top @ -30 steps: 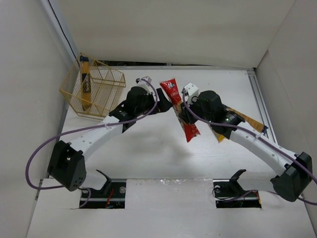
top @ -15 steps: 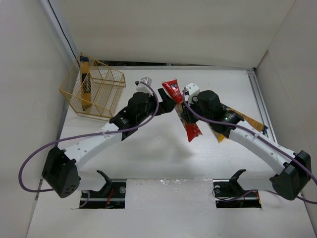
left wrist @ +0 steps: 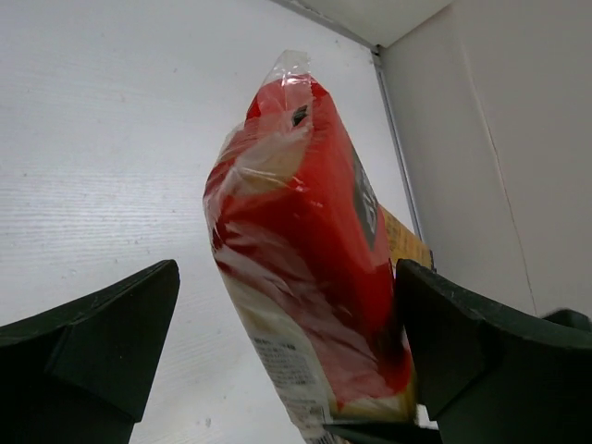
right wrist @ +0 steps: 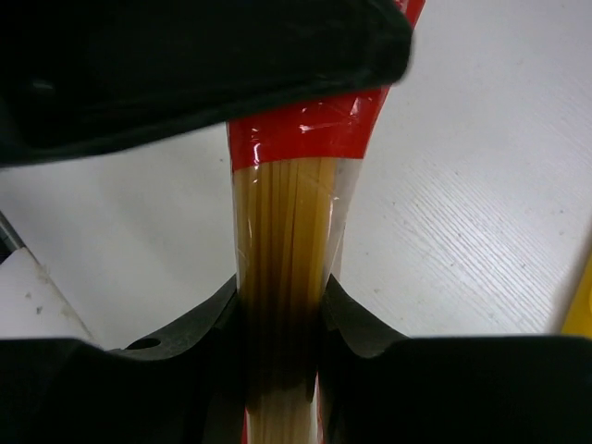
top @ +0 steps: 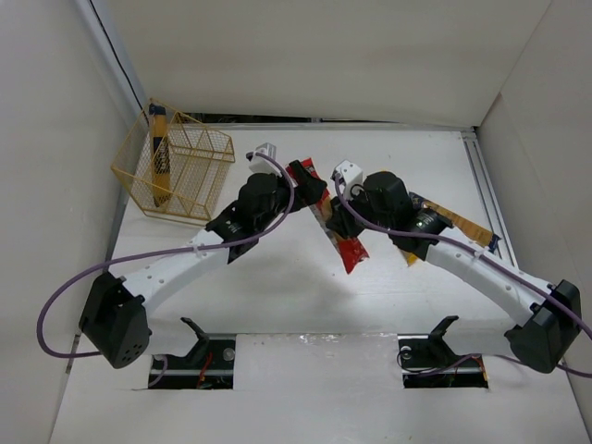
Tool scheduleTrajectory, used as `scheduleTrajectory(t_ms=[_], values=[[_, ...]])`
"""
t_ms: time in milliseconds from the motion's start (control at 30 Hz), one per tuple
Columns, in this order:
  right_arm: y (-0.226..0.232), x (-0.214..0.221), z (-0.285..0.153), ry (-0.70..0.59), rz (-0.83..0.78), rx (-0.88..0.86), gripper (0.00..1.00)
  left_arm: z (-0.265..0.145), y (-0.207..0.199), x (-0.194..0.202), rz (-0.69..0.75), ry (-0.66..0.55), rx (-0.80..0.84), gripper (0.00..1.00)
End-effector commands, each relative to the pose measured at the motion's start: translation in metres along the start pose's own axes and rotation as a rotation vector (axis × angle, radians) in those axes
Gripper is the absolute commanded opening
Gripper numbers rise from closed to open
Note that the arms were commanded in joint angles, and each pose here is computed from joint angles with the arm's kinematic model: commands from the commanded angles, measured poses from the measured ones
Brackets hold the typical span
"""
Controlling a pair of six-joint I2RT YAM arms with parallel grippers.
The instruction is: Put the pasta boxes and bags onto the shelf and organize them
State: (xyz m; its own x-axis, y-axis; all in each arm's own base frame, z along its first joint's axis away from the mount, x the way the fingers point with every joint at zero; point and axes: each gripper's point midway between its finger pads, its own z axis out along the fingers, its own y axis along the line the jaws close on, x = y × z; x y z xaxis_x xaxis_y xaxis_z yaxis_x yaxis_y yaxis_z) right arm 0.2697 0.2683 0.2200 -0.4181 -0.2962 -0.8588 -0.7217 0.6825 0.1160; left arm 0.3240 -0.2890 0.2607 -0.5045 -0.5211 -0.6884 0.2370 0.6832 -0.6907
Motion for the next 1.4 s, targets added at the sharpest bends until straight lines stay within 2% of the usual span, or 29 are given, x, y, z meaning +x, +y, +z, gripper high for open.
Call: scheduleTrajectory(t_ms=[0, 100, 233, 267, 367, 467, 533, 567, 667, 700, 733, 767, 800, 967, 1000, 1133, 1233, 1367], values=[[0.029, -0.111, -0.041, -0.370, -0.087, -0.084, 0.00, 0.005, -0.007, -0.009, -0.010, -0.029, -0.007, 1.00], [0.035, -0.115, -0.045, -0.390, -0.094, -0.096, 0.00, 0.007, -0.014, -0.006, -0.002, -0.011, 0.031, 1.00], [0.028, -0.121, -0.044, -0.422, -0.087, -0.034, 0.00, 0.008, -0.030, 0.005, 0.014, 0.047, 0.128, 0.55], [0.025, -0.119, -0.039, -0.410, -0.082, -0.020, 0.00, 0.010, -0.033, 0.008, 0.030, 0.062, 0.144, 0.33], [0.020, -0.118, -0.028, -0.396, -0.077, 0.002, 0.00, 0.008, -0.039, 0.008, 0.061, 0.075, 0.173, 0.00], [0.028, -0.121, -0.018, -0.381, -0.083, -0.030, 0.08, 0.004, -0.041, 0.003, 0.111, 0.059, 0.186, 0.00], [0.030, -0.126, -0.018, -0.389, -0.086, -0.041, 0.16, -0.003, -0.042, -0.023, 0.123, -0.044, 0.158, 0.00], [0.030, -0.126, -0.018, -0.390, -0.097, -0.039, 0.28, -0.007, -0.042, -0.031, 0.131, -0.076, 0.148, 0.00], [0.034, -0.128, -0.022, -0.399, -0.102, -0.062, 0.51, -0.016, -0.038, -0.073, 0.209, -0.174, 0.110, 0.00], [0.037, -0.128, -0.022, -0.398, -0.105, -0.077, 0.68, -0.017, -0.033, -0.084, 0.221, -0.194, 0.073, 0.00], [0.037, -0.132, -0.028, -0.413, -0.116, -0.076, 0.74, -0.023, -0.032, -0.100, 0.247, -0.213, 0.035, 0.00], [0.038, -0.132, -0.034, -0.424, -0.118, -0.076, 0.90, -0.025, -0.020, -0.118, 0.257, -0.255, -0.029, 0.00], [0.039, -0.134, -0.039, -0.434, -0.119, -0.077, 0.98, -0.030, -0.016, -0.130, 0.273, -0.287, -0.052, 0.00], [0.036, -0.129, -0.055, -0.457, -0.116, -0.057, 1.00, -0.062, 0.007, -0.208, 0.330, -0.452, -0.195, 0.00], [0.036, -0.124, -0.060, -0.459, -0.116, -0.057, 1.00, -0.070, 0.023, -0.232, 0.322, -0.497, -0.236, 0.00], [0.022, -0.112, -0.069, -0.466, -0.101, 0.006, 1.00, -0.107, 0.043, -0.300, 0.346, -0.642, -0.269, 0.00], [0.014, -0.107, -0.078, -0.473, -0.093, 0.035, 1.00, -0.121, 0.049, -0.348, 0.445, -0.696, -0.289, 0.00], [0.004, -0.100, -0.077, -0.462, -0.106, 0.068, 1.00, -0.123, 0.060, -0.388, 0.535, -0.672, -0.375, 0.00]])
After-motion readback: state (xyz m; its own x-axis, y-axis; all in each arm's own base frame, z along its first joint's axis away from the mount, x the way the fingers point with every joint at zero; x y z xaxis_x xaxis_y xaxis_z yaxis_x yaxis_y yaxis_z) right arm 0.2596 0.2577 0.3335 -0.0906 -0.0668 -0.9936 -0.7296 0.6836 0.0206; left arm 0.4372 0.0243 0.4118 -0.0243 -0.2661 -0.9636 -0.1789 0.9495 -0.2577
